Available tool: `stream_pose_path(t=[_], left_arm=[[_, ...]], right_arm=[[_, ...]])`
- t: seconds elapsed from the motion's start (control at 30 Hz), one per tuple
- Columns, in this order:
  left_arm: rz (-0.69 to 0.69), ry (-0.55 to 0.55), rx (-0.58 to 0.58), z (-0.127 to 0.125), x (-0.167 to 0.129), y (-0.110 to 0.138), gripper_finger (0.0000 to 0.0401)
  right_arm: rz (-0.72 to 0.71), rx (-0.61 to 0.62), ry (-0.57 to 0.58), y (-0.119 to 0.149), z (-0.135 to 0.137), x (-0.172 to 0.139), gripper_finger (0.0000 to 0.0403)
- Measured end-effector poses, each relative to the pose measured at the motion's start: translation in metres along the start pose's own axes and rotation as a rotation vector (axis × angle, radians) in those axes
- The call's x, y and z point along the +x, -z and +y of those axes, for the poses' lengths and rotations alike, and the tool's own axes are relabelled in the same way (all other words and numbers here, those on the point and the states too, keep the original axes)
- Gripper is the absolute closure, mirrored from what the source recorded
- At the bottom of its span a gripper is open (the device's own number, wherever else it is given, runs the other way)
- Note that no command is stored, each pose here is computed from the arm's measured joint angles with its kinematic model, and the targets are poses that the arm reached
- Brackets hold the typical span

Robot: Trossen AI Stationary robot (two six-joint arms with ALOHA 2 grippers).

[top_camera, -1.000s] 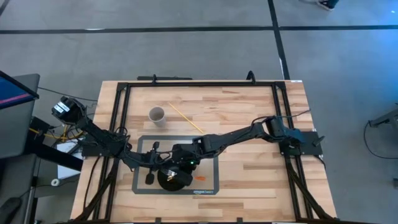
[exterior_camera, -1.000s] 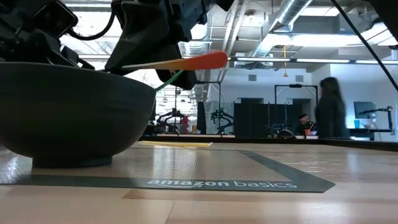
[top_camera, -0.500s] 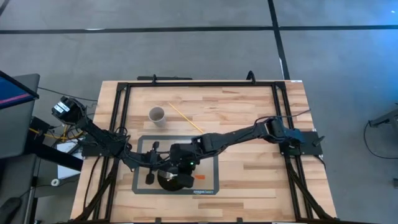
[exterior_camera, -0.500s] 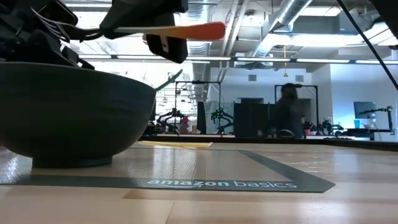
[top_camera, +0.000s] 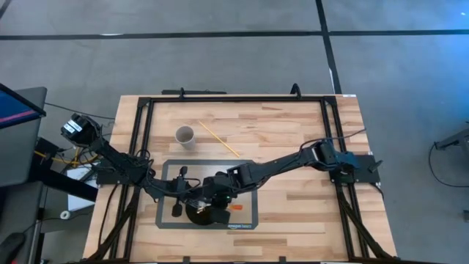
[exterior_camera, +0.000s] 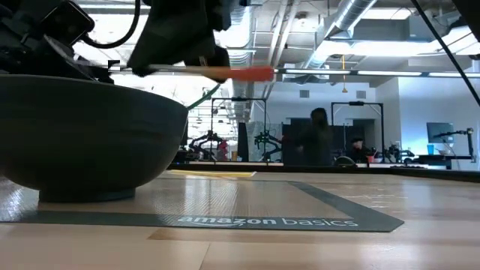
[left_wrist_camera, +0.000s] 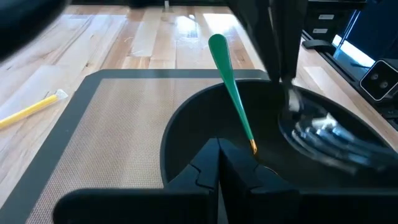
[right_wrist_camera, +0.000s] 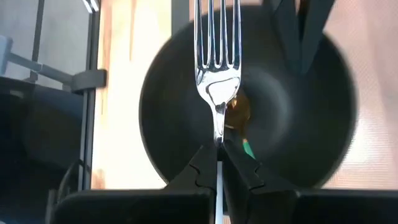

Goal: Pick & Place Utensil
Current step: Put the orange fork into the black bowl on the mat

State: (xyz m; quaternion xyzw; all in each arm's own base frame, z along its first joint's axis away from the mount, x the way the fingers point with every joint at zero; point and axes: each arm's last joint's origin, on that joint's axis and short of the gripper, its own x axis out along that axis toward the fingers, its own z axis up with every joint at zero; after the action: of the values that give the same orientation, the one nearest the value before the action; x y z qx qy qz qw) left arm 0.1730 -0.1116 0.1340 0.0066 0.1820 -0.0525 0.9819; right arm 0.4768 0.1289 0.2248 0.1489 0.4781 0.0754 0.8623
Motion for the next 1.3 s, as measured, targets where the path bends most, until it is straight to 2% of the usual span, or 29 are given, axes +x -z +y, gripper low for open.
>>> stream_pose_path(t=[0.23,0.37,0.53,0.67,0.87,1.03,1.3], left_arm=[[0.000,0.000,0.000,0.000,0.000,0.000,0.0395],[0.000,0.000,0.000,0.000,0.000,0.000,0.0395],[0.001,0.000,0.001,0.000,0.000,0.000,0.0395],[0.007,0.000,0.003,0.000,0.000,0.001,0.0395],[0.020,0.010,0.005,0.000,0.001,0.003,0.0395],[0.030,0.009,0.008,0.000,0.002,0.005,0.0395],[0.029,0.009,0.006,0.000,0.002,0.005,0.0395]], right_arm=[[0.009,0.001,0.003,0.007,-0.005,0.009,0.0395],[0.012,-0.072,0.003,0.007,-0.005,0.010,0.0383],[0.094,-0.075,-0.093,0.018,-0.010,0.041,0.0379],[0.092,-0.080,-0.108,0.018,-0.013,0.052,0.0387],[0.070,-0.100,-0.097,0.006,-0.022,0.047,0.0378],[0.028,-0.149,-0.107,-0.001,-0.022,0.040,0.0346],[0.023,-0.129,-0.111,-0.004,-0.018,0.036,0.0306]])
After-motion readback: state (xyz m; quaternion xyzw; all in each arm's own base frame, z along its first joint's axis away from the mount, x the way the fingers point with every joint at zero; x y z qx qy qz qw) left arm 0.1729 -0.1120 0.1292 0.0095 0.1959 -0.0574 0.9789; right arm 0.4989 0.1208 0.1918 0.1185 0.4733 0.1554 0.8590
